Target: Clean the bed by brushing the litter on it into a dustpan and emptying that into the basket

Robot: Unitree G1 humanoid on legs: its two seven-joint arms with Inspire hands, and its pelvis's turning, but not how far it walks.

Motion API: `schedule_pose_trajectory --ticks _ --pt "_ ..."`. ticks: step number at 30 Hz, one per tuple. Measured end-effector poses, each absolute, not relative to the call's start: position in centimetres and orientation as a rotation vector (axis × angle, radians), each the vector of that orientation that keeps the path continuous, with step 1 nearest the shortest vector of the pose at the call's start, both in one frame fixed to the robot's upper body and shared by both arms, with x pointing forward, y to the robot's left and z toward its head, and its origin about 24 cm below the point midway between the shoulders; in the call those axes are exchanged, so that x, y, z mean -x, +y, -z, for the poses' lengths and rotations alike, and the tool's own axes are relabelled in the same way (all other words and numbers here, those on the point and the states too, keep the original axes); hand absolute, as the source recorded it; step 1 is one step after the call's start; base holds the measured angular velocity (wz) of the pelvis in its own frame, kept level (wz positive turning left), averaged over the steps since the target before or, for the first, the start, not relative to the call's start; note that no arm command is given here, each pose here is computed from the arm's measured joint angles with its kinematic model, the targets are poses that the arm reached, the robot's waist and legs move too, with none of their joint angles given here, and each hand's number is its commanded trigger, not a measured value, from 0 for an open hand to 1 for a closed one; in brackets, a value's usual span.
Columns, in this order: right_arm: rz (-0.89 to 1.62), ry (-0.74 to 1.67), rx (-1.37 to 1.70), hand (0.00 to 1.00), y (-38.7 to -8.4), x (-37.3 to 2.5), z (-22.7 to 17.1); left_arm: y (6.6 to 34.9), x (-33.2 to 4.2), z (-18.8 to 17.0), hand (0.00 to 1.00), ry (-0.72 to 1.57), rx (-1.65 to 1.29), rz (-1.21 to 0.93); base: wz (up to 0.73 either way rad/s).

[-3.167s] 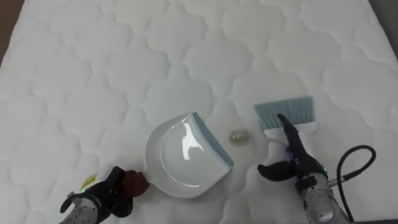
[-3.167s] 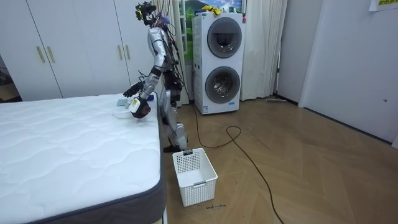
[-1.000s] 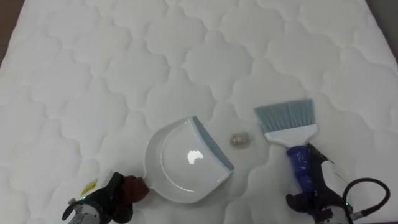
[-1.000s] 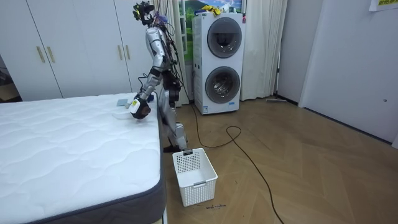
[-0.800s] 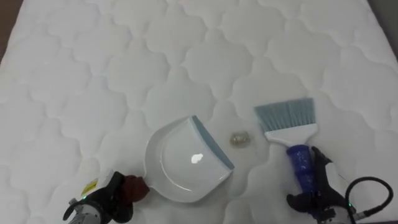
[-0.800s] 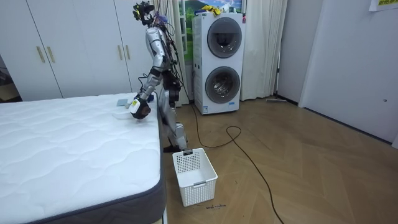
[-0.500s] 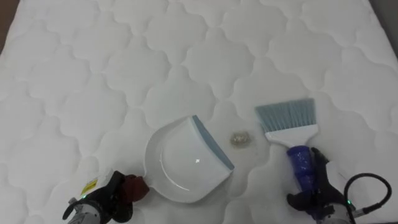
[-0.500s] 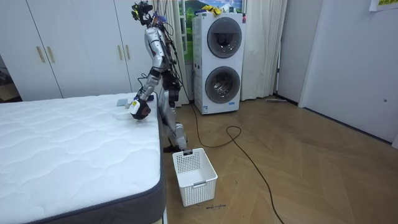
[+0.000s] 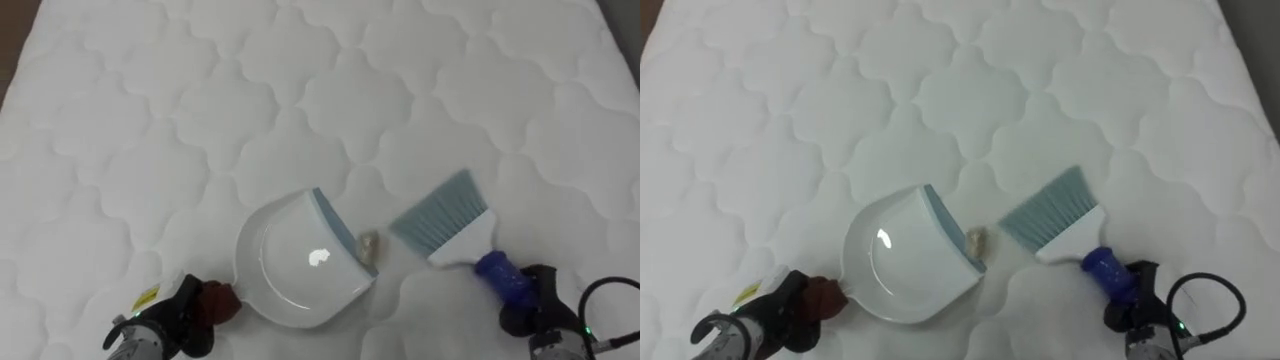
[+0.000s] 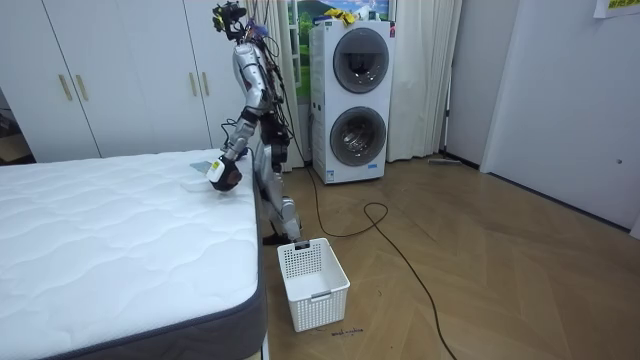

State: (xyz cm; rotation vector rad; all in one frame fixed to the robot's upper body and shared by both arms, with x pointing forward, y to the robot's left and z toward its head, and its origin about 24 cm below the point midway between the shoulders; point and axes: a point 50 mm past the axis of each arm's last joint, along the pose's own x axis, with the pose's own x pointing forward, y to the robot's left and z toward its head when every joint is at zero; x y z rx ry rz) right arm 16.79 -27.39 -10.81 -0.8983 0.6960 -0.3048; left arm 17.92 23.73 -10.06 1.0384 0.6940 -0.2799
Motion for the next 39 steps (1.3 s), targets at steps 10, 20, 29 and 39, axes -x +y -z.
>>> schedule_pose_trajectory --ticks 10,20,29,39 --pt "0.333 0.741 0.861 1.00 -27.4 -16.7 11.1 23.7 -18.2 9.8 1.00 0.688 -1.055 0.267 0.02" --pt "0.363 0.797 0.870 1.00 -28.5 -18.0 10.6 24.2 -18.4 9.4 1.00 0.676 -1.076 0.260 0.01" --pt "0.440 0.772 1.137 1.00 -35.0 -20.0 6.2 24.9 -20.5 7.5 1.00 0.595 -1.196 0.256 0.04" --pt "0.242 0.623 1.615 1.00 -36.5 -24.2 1.8 25.1 -23.1 5.6 1.00 0.502 -1.269 0.257 0.01"
